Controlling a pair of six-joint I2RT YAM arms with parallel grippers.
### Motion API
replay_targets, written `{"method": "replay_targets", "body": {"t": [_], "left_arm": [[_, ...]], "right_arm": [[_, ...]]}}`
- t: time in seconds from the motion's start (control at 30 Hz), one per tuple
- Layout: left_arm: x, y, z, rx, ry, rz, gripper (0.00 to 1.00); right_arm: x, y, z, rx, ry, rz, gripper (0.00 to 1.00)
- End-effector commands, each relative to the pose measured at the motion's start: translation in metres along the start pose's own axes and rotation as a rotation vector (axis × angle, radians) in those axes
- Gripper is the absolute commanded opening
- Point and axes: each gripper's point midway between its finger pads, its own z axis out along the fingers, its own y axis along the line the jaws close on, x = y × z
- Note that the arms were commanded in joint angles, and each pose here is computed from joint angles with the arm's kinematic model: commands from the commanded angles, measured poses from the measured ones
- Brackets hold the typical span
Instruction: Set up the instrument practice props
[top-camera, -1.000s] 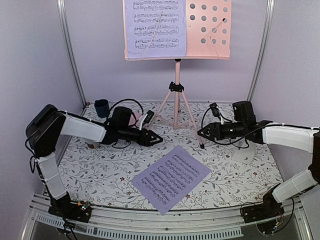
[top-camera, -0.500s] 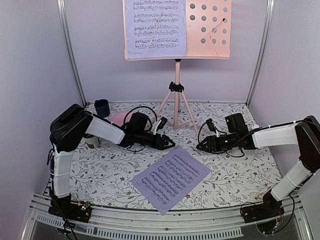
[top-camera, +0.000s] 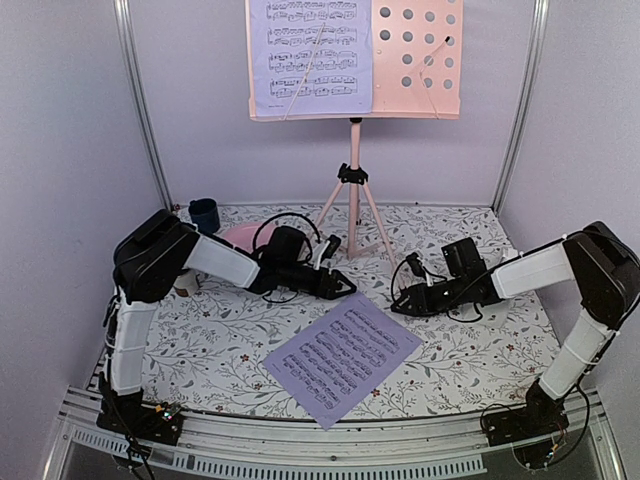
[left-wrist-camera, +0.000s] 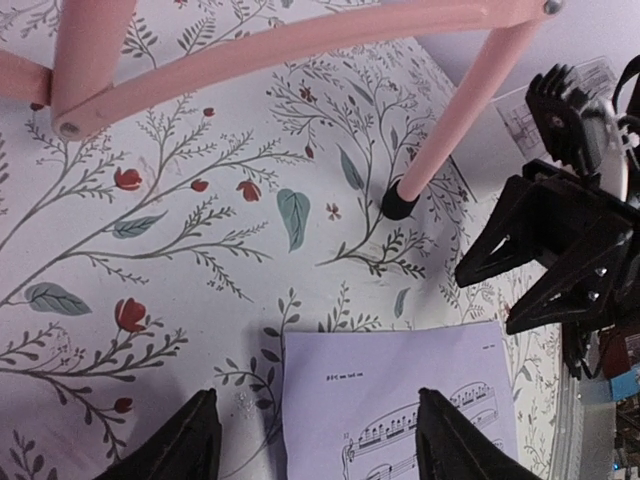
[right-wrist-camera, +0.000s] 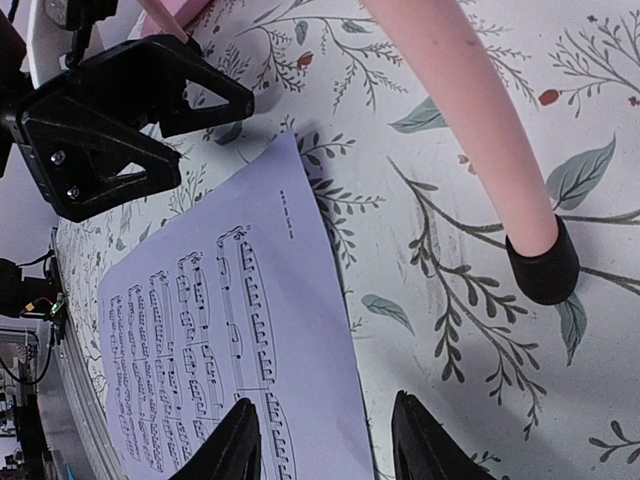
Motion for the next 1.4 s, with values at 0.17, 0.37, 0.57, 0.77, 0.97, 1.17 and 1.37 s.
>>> {"method": "replay_targets", "body": {"t": [0.17,0.37,0.57,0.77,0.97,1.17,1.37], "left_arm": [[0.010,-0.002,0.018,0.022,0.050,-0.021,0.64],[0.015,-0.008,0.026,0.037,0.081,-0.020,0.61],[0.020,-0.015,0.030,0.061,0.101,-0.020,0.56],[0.020,-0.017,0.034,0.072,0.101,-0.016,0.50],[0.023,-0.015,0.039,0.074,0.107,-0.014,0.46],[0.030,-0.009,0.043,0.064,0.118,-0.009,0.28],[0.023,-0.018,0.037,0.093,0.089,0.041,0.06]], "right_arm": [[0.016,-0.009,0.018,-0.010,0.051,-0.005,0.37],[0.023,-0.013,0.026,-0.008,0.079,0.007,0.36],[0.022,-0.010,0.030,-0.013,0.084,0.002,0.33],[0.022,-0.010,0.031,-0.014,0.086,0.002,0.33],[0.023,-0.009,0.032,-0.017,0.089,0.002,0.33],[0.021,-0.009,0.032,-0.021,0.085,-0.001,0.33],[0.017,-0.001,0.029,-0.045,0.075,-0.015,0.35]]}}
